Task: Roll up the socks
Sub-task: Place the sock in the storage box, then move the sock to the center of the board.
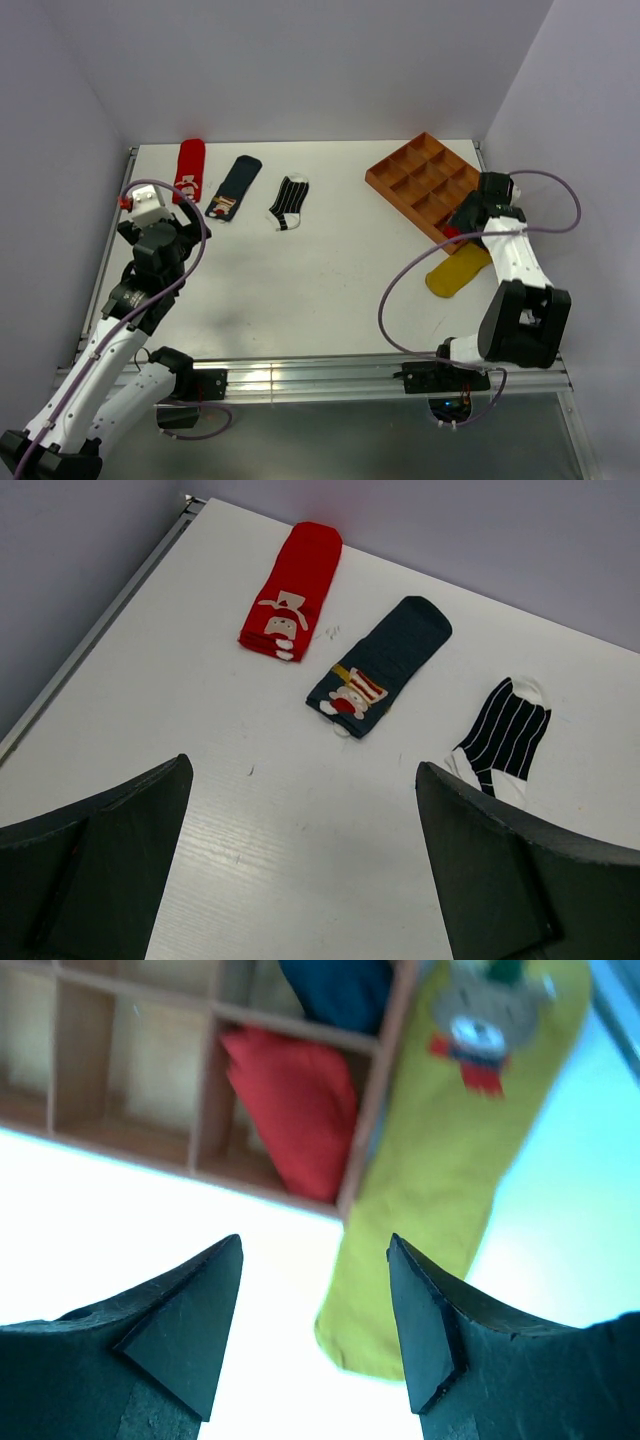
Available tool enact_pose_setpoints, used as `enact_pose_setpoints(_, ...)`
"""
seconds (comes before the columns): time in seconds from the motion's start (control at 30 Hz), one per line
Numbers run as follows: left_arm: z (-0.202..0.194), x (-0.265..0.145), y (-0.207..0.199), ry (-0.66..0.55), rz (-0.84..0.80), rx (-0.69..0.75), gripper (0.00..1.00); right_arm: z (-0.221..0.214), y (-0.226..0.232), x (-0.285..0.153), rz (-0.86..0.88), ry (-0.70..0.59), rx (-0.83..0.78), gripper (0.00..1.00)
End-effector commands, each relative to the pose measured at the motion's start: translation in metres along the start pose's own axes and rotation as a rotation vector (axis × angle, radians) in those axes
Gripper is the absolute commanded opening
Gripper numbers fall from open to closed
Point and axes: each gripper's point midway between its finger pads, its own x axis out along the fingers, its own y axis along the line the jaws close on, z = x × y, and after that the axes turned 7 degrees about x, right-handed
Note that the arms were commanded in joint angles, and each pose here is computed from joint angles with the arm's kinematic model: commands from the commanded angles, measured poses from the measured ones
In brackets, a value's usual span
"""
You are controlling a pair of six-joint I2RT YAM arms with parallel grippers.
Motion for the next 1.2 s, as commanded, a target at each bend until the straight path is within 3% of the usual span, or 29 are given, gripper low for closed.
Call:
enact_pose_setpoints(0.0,0.007,-0.004,-0.003,-0.025,-0.027,-0.013,1.0,-0.017,0.0,-0.019,0.027,-0.048,0.061,0.68)
enact_pose_setpoints(0.3,0.012,-0.009,-0.002,-0.041,-0.043,-0.032,0.99,-0.132,0.001,-0.01,0.04,0.123,-0.103,0.68)
enact_pose_setpoints(0.6,0.013,-0.011,0.0,-0.046,-0.04,-0.037,1.0,-0.16,-0.003,0.009,0.011,0.222,-0.23,0.68)
enact_pose_setpoints(0.73,0.015,-0.012,-0.001,-0.051,-0.044,-0.04,0.99,-0.184,0.013,0.011,0.065,0.332,-0.299,0.66)
enact_pose_setpoints(0.87,0.016,-0.014,0.002,-0.056,-0.037,-0.043,1.0,-0.215,0.05,-0.007,0.19,0.458,-0.349,0.64)
enact_pose_setpoints(0.97,0.017,-0.015,0.004,-0.067,-0.035,-0.047,1.0,-0.251,0.101,-0.037,0.344,0.559,-0.386,0.64)
enact_pose_setpoints(1.07,0.017,-0.015,0.005,-0.068,-0.032,-0.047,1.0,-0.273,0.191,-0.075,0.55,0.564,-0.438,0.64)
enact_pose_setpoints(1.17,0.015,-0.014,0.005,-0.06,-0.027,-0.043,0.99,-0.319,0.25,-0.099,0.656,0.589,-0.558,0.64)
